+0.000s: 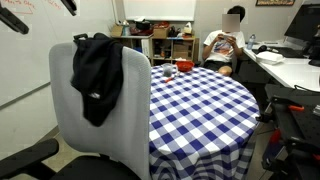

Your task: Put the black t-shirt on the backrest of the grey chair

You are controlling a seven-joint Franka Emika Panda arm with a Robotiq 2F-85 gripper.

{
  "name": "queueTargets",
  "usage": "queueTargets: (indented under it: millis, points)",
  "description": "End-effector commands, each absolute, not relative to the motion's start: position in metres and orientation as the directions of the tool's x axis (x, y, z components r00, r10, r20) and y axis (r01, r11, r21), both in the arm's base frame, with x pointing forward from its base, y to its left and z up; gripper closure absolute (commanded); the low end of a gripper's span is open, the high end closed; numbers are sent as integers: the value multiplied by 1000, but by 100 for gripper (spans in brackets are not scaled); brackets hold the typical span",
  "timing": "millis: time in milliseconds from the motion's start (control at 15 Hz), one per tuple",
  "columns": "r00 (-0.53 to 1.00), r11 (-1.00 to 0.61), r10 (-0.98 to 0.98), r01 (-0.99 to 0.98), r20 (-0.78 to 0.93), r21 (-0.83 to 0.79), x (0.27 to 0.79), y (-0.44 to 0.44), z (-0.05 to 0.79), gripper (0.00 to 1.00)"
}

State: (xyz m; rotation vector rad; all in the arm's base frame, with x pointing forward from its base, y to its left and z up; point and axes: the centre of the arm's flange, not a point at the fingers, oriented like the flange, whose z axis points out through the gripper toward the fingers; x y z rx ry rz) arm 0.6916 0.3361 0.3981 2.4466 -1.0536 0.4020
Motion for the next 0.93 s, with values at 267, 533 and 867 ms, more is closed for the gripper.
queueTargets:
  millis: [267, 533, 867]
  points:
    - [802, -754, -527, -594, 282, 281, 745, 386, 430, 0]
    - [840, -779, -469, -539, 274, 321, 753, 341, 452, 0]
    - [899, -831, -397, -438, 185, 344, 746, 258, 464, 0]
